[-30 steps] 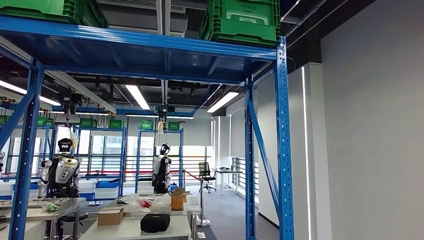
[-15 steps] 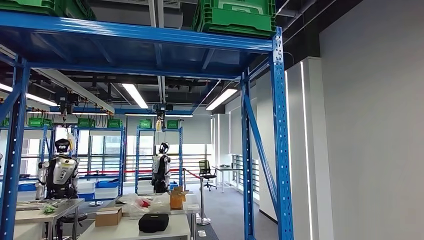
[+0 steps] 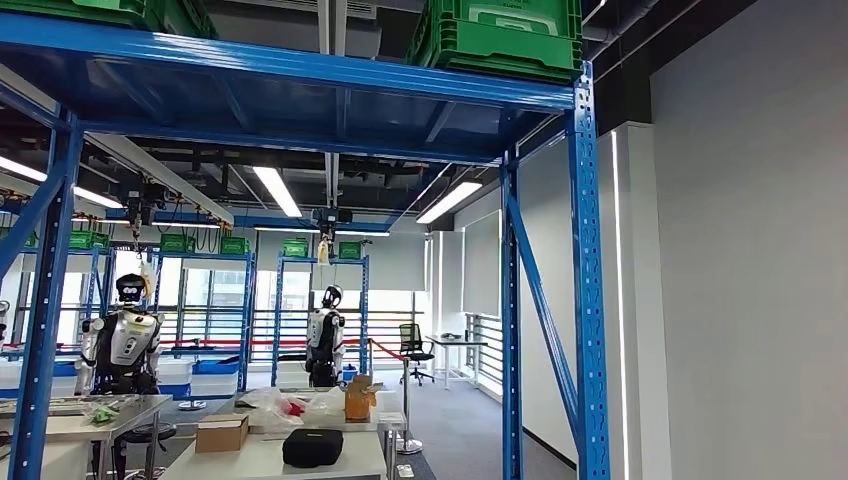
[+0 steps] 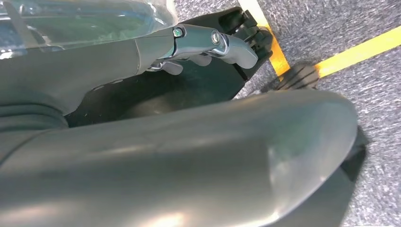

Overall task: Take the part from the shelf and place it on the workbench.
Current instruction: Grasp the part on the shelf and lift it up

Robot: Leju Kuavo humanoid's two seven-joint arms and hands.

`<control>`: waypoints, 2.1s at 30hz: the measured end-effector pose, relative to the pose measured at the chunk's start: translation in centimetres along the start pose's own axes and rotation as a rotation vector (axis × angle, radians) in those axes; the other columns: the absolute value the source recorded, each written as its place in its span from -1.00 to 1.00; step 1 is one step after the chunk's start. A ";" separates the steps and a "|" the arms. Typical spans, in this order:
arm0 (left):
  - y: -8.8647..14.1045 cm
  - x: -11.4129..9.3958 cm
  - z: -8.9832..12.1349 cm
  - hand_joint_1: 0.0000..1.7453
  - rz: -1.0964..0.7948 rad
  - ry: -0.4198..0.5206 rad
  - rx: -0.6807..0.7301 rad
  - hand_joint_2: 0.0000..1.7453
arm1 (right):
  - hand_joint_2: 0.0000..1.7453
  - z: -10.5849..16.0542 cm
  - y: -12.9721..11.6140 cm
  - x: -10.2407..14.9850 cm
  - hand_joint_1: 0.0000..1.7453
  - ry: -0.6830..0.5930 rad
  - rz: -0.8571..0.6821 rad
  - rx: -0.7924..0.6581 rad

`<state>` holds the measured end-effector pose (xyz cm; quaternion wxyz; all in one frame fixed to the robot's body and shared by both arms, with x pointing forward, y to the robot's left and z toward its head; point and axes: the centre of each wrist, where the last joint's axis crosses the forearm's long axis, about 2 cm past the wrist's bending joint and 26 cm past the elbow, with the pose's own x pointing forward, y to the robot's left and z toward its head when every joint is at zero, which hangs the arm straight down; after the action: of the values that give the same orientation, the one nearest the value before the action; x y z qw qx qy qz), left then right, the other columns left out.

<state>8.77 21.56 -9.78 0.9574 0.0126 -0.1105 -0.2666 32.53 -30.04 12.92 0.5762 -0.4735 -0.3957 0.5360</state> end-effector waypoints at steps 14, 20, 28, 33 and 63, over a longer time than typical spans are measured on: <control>0.3 0.3 0.0 -1.00 -0.006 -0.012 0.007 -1.00 | -1.00 0.2 -0.2 0.4 -1.00 -0.019 -0.013 -0.005; 0.1 0.0 0.0 -1.00 -0.006 -0.004 0.005 -1.00 | -1.00 0.2 -0.4 0.4 -1.00 -0.023 -0.015 -0.010; -0.1 0.0 0.0 -1.00 -0.005 -0.003 0.002 -1.00 | -1.00 0.5 0.1 0.3 -1.00 -0.024 -0.008 0.003; -0.3 0.0 0.0 -1.00 -0.005 -0.003 -0.001 -1.00 | -1.00 0.5 0.0 0.2 -1.00 -0.024 -0.005 0.001; -0.3 -0.1 0.0 -1.00 0.000 -0.002 -0.001 -1.00 | -1.00 0.8 0.1 0.3 -1.00 -0.033 -0.006 0.002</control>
<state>8.52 21.41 -9.82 0.9573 0.0121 -0.1113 -0.2667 31.79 -29.64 13.04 0.5716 -0.4626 -0.4059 0.5427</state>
